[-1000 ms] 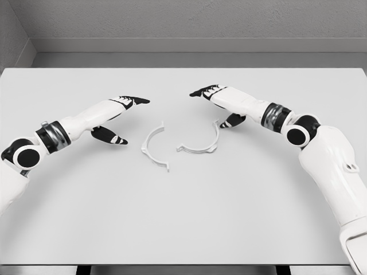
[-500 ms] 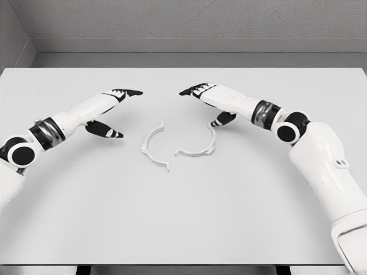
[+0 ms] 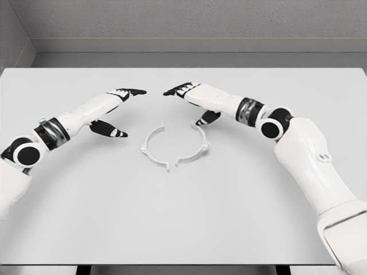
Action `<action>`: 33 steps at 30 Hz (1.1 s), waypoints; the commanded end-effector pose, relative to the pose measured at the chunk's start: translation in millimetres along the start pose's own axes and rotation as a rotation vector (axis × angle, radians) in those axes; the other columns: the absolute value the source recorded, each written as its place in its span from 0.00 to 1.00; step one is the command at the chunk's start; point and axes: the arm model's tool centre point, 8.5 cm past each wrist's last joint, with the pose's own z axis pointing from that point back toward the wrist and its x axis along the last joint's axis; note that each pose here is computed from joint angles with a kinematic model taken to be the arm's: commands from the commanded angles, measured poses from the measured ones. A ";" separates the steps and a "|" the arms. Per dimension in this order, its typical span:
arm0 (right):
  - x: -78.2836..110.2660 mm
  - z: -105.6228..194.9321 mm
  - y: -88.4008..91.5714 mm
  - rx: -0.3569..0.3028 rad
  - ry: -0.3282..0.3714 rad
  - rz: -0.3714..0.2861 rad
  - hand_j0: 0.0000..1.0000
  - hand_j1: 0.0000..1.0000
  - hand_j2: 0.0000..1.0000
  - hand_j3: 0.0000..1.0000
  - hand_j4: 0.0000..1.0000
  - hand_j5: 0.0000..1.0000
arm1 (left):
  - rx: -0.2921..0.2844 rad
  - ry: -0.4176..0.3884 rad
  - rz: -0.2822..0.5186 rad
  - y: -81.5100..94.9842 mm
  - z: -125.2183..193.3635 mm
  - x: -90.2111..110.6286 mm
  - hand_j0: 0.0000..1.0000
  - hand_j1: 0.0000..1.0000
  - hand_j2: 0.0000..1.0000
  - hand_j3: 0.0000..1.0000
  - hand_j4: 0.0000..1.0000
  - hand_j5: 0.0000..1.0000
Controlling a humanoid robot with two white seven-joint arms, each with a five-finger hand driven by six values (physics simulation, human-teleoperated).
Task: Assemble PVC drainage pipe clamps
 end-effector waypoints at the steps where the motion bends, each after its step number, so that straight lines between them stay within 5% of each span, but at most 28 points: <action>1: 3.3 -4.2 0.7 -0.003 -0.008 -0.010 1.00 1.00 1.00 1.00 1.00 1.00 | 0.005 -0.003 0.007 -0.1 -0.8 0.7 1.00 1.00 1.00 1.00 1.00 1.00; 14: 16.8 -17.2 -5.7 -0.011 -0.043 -0.001 1.00 1.00 1.00 1.00 1.00 1.00 | 0.006 0.000 0.007 1.4 0.8 -0.5 1.00 1.00 1.00 1.00 1.00 1.00; 17: 7.4 -7.0 -15.0 -0.040 -0.022 -0.006 1.00 1.00 1.00 1.00 1.00 1.00 | 0.006 0.002 0.008 1.6 1.5 -1.2 1.00 1.00 1.00 1.00 1.00 1.00; 20: -27.5 61.2 -79.9 -0.184 0.073 0.092 1.00 1.00 1.00 1.00 1.00 1.00 | 0.005 0.003 0.007 1.5 1.5 -1.2 1.00 1.00 1.00 1.00 1.00 1.00; 23: -33.8 123.2 -120.5 -0.266 0.089 0.165 1.00 1.00 1.00 1.00 1.00 1.00 | 0.007 -0.001 0.010 0.7 0.0 -0.2 1.00 1.00 1.00 1.00 1.00 1.00; 26: -32.7 189.9 -143.9 -0.311 0.080 0.172 1.00 1.00 1.00 1.00 1.00 1.00 | 0.003 -0.007 0.012 -2.3 -2.9 1.9 1.00 1.00 1.00 1.00 1.00 1.00; 28: -31.1 213.4 -137.6 -0.297 0.082 0.160 1.00 1.00 1.00 1.00 1.00 1.00 | 0.002 -0.015 0.023 -7.3 -7.5 4.7 1.00 1.00 1.00 1.00 1.00 1.00; 33: -12.0 242.2 -70.8 -0.268 0.081 0.086 1.00 1.00 1.00 1.00 1.00 1.00 | -0.008 -0.030 0.047 -20.3 -14.4 9.9 1.00 1.00 1.00 1.00 1.00 1.00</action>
